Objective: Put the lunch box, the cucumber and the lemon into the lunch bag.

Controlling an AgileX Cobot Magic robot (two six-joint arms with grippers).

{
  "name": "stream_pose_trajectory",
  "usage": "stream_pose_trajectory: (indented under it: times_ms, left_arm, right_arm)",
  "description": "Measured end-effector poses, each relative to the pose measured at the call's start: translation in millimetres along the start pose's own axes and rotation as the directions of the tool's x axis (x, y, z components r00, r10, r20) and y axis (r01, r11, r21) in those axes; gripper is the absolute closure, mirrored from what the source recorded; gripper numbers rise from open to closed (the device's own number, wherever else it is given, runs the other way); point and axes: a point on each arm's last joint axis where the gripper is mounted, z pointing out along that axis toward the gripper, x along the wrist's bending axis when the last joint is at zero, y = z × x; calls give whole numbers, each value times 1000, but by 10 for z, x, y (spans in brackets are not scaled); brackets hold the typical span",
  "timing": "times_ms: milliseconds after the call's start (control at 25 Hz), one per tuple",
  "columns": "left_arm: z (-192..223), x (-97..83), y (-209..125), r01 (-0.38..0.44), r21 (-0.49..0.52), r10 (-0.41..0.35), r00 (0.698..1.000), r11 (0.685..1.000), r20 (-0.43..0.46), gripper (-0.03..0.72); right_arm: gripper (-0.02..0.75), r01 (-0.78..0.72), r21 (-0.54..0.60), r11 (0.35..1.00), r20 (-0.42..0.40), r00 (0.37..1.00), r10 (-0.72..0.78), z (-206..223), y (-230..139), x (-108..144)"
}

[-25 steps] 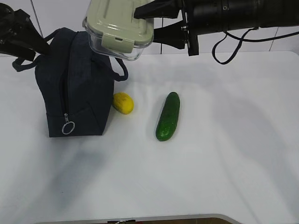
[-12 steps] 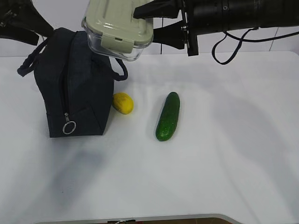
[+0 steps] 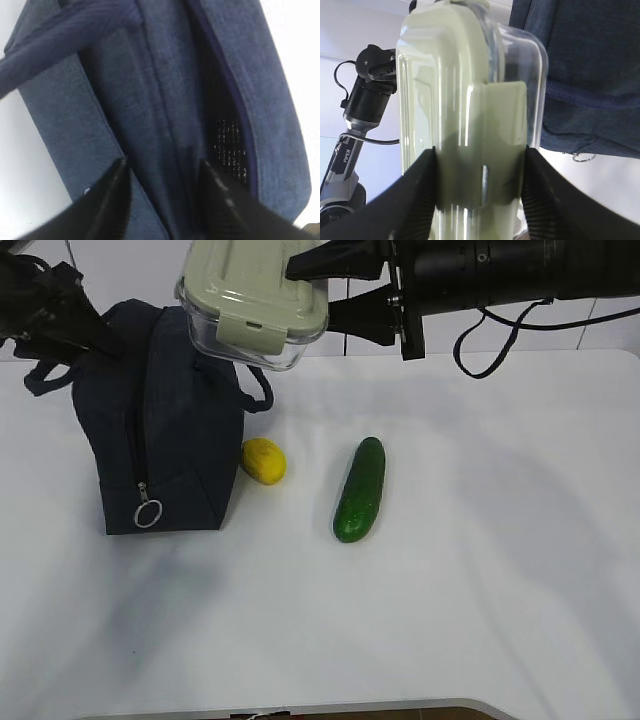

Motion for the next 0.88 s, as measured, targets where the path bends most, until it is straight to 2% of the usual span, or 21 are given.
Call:
stream_pose_trajectory:
  times_ms: [80, 200, 280, 560, 760, 880]
  left_arm:
    - [0, -2, -4, 0, 4, 0, 1000, 1000, 2, 442]
    - [0, -12, -23, -19, 25, 19, 1000, 1000, 14, 620]
    - [-1, -26, -41, -30, 44, 29, 999, 999, 29, 680]
    - [-96, -118, -46, -59, 41, 58, 998, 997, 39, 697]
    - [-286, -379, -42, -117, 4, 117, 992, 993, 42, 698]
    - [-379, -554, -49, -148, -18, 149, 987, 989, 60, 699]
  right_arm:
    - [360, 2, 0, 1000, 0, 1000, -2, 0, 0, 0]
    - [360, 2, 0, 1000, 0, 1000, -2, 0, 0, 0]
    - [360, 1, -6, 1000, 2, 1000, -1, 0, 5, -2]
    - [360, -6, -32, 999, 4, 1000, 6, -1, 29, -4]
    - [360, -43, -71, 997, -56, 998, 39, 4, 64, 49]
    - [360, -48, -82, 996, -64, 997, 42, 2, 75, 55]
